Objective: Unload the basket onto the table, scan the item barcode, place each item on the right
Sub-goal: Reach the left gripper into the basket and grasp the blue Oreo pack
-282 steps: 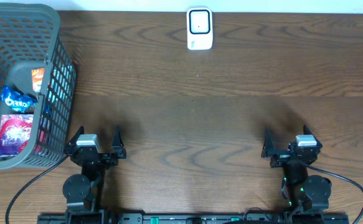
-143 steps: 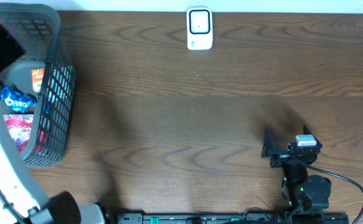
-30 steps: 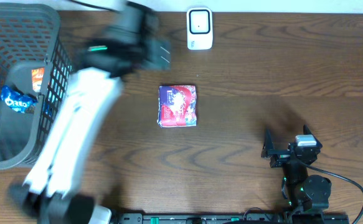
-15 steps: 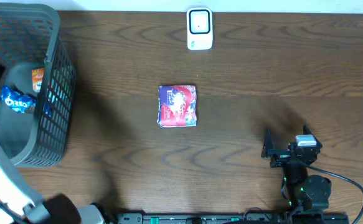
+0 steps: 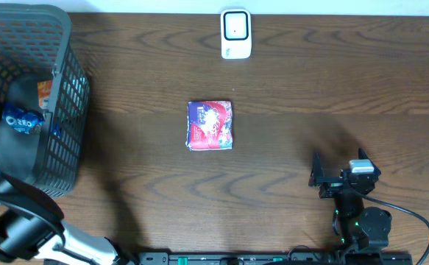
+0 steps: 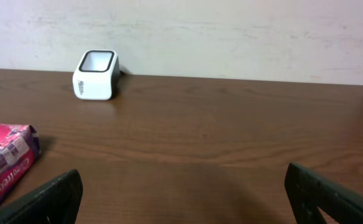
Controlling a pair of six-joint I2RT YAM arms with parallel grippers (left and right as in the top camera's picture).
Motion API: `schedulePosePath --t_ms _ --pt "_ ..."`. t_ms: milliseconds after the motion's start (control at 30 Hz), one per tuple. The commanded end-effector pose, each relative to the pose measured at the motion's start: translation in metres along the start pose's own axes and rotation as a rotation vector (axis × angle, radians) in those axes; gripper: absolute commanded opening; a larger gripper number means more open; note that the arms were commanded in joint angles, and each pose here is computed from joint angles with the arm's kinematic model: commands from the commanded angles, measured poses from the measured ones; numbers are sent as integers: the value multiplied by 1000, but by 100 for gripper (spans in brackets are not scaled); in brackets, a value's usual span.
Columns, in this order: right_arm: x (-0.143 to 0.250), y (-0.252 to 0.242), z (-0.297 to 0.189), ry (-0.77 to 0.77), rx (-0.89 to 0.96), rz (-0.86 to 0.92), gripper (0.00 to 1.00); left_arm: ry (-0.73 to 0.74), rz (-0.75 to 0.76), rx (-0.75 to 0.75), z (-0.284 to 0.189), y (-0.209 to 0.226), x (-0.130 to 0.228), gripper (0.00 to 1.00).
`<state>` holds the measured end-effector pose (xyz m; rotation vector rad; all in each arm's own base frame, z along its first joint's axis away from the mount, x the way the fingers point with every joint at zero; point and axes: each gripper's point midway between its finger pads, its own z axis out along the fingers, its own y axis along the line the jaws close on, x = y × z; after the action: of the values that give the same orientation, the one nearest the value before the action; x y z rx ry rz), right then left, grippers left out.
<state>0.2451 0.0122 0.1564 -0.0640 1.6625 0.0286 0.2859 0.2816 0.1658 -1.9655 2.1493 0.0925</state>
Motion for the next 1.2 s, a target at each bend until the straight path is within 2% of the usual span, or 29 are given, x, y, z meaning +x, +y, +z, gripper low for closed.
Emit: schedulePosePath --t_ms 0,367,567,700,1000,1100,1167 --pt "1 -3 0 1 14 7 99 30 -19 -46 21 3 1 88" --pt "1 -3 0 1 14 7 99 46 47 -102 73 -16 6 88" --pt "1 -3 0 1 14 7 99 -4 204 -36 75 -60 21 88" --pt "1 -3 0 1 14 7 99 -21 203 -34 76 -72 31 88" --pt "1 -3 0 1 14 7 99 36 193 -148 111 -55 42 88" --pt "1 -3 0 1 14 7 99 61 218 -177 126 -51 47 82" --pt "1 -3 0 1 14 7 99 78 232 -193 134 -48 50 70"
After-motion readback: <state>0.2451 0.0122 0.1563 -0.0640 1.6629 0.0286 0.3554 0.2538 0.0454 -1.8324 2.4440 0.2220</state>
